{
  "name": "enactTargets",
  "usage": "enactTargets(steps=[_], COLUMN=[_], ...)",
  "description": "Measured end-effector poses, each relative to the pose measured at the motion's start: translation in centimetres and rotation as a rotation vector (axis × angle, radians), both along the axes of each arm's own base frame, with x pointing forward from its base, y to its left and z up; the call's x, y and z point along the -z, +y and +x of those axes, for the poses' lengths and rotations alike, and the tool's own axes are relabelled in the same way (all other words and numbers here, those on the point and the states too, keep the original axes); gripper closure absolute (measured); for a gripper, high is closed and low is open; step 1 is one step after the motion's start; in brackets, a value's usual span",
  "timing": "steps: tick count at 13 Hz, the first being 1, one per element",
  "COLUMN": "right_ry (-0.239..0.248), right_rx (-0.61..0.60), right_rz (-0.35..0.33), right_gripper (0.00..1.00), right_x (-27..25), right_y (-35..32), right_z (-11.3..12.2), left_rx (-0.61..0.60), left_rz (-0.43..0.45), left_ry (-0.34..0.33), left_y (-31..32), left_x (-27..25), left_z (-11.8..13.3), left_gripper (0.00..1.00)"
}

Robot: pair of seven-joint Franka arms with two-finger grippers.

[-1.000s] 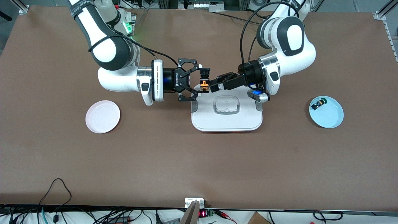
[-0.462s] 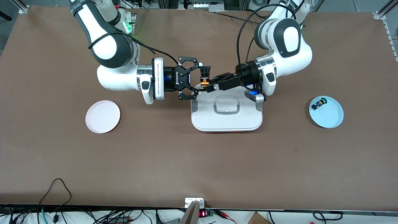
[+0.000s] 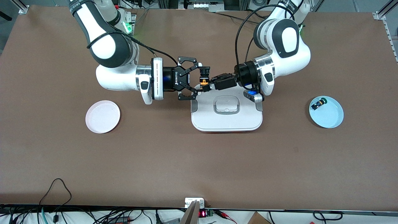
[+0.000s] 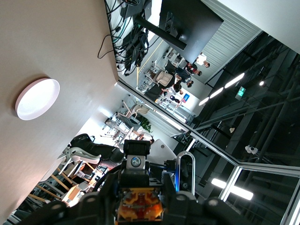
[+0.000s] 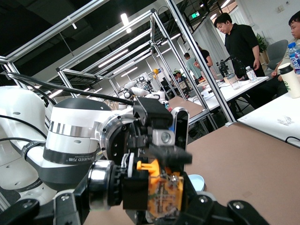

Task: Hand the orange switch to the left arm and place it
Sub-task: 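Open the right gripper while the left gripper pulls the switch away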

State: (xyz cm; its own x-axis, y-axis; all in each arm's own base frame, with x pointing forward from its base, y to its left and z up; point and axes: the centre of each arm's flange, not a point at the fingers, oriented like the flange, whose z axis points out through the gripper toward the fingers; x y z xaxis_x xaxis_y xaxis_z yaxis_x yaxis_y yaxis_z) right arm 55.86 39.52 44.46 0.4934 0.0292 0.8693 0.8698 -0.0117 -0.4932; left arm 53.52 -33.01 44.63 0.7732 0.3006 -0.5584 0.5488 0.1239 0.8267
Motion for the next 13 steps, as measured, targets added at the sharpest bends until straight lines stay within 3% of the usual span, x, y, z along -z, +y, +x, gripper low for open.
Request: enactTargets(steps=[5,6,8,13], right_ry=[0.01,0.021,0.03,0.045], right_rx=[0.001,-0.001,-0.008,0.003], right_rz=[-0.001,-0.002,0.0,-0.003], right_gripper=[0.27,0.23,0.01,0.0], right_x=[0.0,0.1,-0.1,-0.9], right_y=[0.0,0.1,0.5,0.3], right_z=[0.0,-0.1,-0.5,-0.5], left_rx=[0.001,0.001,0.001,0.042], left_rz=[0.002,0.002,0.003,0.071], left_ry=[-0.006,-0.007,-0.01,-0.067], left_y=[0.0,0.0,-0.1,0.2], left_x=[0.0,0.0,0.0,-0.1], left_z=[0.0,0.0,0.0,0.2], left_gripper=[0.57,0.57,0.57,0.57])
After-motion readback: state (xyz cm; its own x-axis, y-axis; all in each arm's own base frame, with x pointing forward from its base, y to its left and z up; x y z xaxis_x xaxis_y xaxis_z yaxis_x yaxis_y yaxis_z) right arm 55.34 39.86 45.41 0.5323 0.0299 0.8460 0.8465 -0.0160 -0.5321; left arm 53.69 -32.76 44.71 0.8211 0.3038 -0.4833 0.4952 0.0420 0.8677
